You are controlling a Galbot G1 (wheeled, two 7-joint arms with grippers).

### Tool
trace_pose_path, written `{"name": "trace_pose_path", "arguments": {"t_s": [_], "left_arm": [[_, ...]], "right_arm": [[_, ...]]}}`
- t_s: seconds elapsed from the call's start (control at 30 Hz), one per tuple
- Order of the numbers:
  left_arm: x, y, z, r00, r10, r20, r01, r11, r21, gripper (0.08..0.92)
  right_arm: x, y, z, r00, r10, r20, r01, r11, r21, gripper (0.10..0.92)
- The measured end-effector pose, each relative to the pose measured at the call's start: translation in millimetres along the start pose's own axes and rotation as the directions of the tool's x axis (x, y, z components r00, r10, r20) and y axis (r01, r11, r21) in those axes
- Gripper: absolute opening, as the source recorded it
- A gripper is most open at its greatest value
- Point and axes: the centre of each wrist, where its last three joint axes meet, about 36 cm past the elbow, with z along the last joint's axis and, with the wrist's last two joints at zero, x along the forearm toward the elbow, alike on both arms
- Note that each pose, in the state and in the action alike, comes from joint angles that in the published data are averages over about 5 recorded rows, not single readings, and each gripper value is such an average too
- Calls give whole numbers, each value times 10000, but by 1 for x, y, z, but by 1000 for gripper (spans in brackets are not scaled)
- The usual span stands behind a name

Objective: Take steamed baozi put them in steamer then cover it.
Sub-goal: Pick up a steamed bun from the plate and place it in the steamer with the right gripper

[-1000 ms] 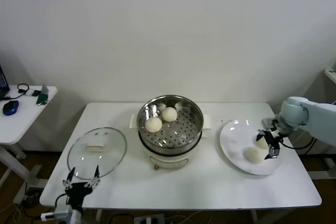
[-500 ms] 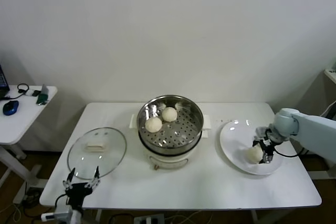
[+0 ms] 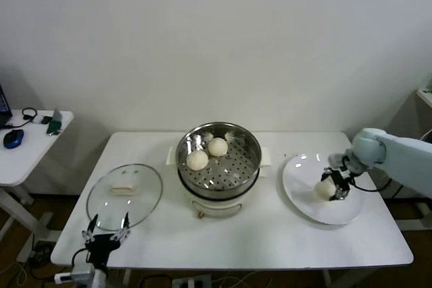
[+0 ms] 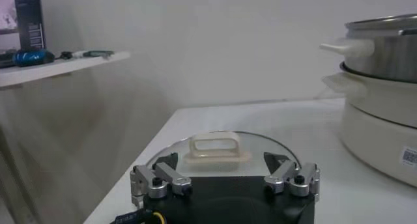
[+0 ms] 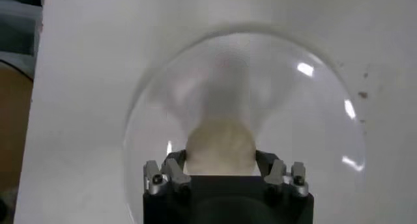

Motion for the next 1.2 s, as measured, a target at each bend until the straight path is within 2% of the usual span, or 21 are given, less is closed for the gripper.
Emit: {"name": "trace_pose_path", "arguments": {"t_s": [0.23,0.37,0.5,0.63,0.87,1.0,1.2], "left_arm": [[-1,-3,0,10000,26,-35,-26,10000,-46,823],[-2,-4,-1,10000,14,-25,-14,10000,-38,823],[-1,-4,-3,10000,-30,6,30,10000,-16,823],[0,-2,-5,9999,-117,39,117,9999,-49,823],[3,2,-3,9996,-293,30,293,9995,-69,823],[4,4,-3,9994,-353,44,353,9994,-54,823],[4,5,-3,9991,-416,60,416,9991,-32,823]], "right_arm": [[119,-60,-73,9930,1081,480,-1172,9542,2752,713],[170,-75,-140,9866,1405,825,-1628,8711,4633,719],[186,-75,-212,9873,1253,979,-1589,7538,6376,717],[173,-67,-272,9921,916,853,-1239,6216,7734,713],[116,-54,-336,9980,547,302,-506,4233,9046,704],[81,-51,-352,9985,525,152,-330,3580,9331,706],[35,-48,-359,9989,472,10,-160,3180,9480,707]]}}
